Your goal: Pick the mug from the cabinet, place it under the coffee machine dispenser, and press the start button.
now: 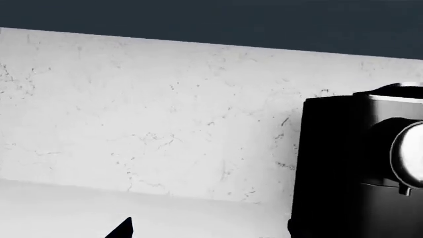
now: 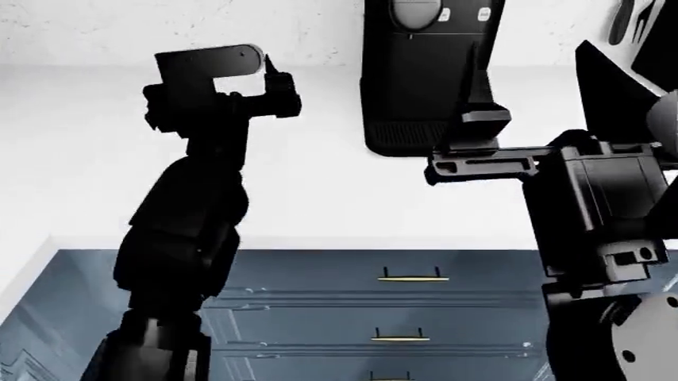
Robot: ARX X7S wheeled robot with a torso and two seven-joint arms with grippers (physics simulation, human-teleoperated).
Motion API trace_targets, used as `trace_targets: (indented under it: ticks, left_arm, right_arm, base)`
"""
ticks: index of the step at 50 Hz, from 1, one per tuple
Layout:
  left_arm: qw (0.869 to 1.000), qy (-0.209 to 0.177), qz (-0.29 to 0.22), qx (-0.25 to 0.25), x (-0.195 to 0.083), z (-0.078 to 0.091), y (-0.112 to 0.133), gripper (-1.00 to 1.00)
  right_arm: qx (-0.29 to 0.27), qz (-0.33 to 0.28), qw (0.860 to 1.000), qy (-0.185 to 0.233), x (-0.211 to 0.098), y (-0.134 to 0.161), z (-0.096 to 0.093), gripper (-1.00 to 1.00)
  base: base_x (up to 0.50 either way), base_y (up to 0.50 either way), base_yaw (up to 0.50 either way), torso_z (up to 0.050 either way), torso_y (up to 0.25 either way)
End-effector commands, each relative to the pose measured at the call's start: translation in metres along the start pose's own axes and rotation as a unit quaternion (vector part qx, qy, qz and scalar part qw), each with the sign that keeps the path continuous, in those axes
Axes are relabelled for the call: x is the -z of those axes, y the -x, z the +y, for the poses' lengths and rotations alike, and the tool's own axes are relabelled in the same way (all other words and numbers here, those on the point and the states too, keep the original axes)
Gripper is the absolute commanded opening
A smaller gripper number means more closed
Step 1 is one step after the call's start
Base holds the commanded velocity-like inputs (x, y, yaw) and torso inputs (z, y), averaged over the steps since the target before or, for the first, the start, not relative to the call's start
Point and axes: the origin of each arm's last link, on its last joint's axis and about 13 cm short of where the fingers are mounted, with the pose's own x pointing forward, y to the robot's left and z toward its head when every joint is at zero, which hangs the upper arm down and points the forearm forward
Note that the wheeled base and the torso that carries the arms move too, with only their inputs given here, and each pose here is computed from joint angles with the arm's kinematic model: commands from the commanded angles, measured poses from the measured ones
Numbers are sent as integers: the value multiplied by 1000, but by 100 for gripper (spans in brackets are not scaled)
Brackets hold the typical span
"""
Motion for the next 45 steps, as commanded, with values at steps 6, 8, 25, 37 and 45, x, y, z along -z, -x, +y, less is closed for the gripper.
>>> trace_targets:
  ticks: [6, 8, 25, 37, 45]
  left_arm:
    - [989, -34, 125, -65, 25, 15, -67, 100]
    - [990, -15, 126, -56, 26, 17, -67, 100]
    - [993, 61, 84, -55, 19, 25, -71, 100]
    - [994, 59, 84, -30, 20, 22, -71, 100]
    - [995, 54, 83, -31, 20, 22, -71, 100]
  right_arm:
    - [-27, -34, 998, 37, -100, -45, -1, 100]
    - [-27, -34, 998, 38, -105, -46, 0, 100]
    - [-35, -40, 997, 63, -137, -52, 8, 100]
    - [-1, -59, 996, 67, -152, -54, 9, 100]
    - [24, -75, 995, 59, -154, -53, 6, 100]
  base:
    - [500, 0, 0, 0, 0]
    - [500, 0, 0, 0, 0]
    - [500, 0, 0, 0, 0]
    - [500, 0, 0, 0, 0]
    - [500, 0, 0, 0, 2]
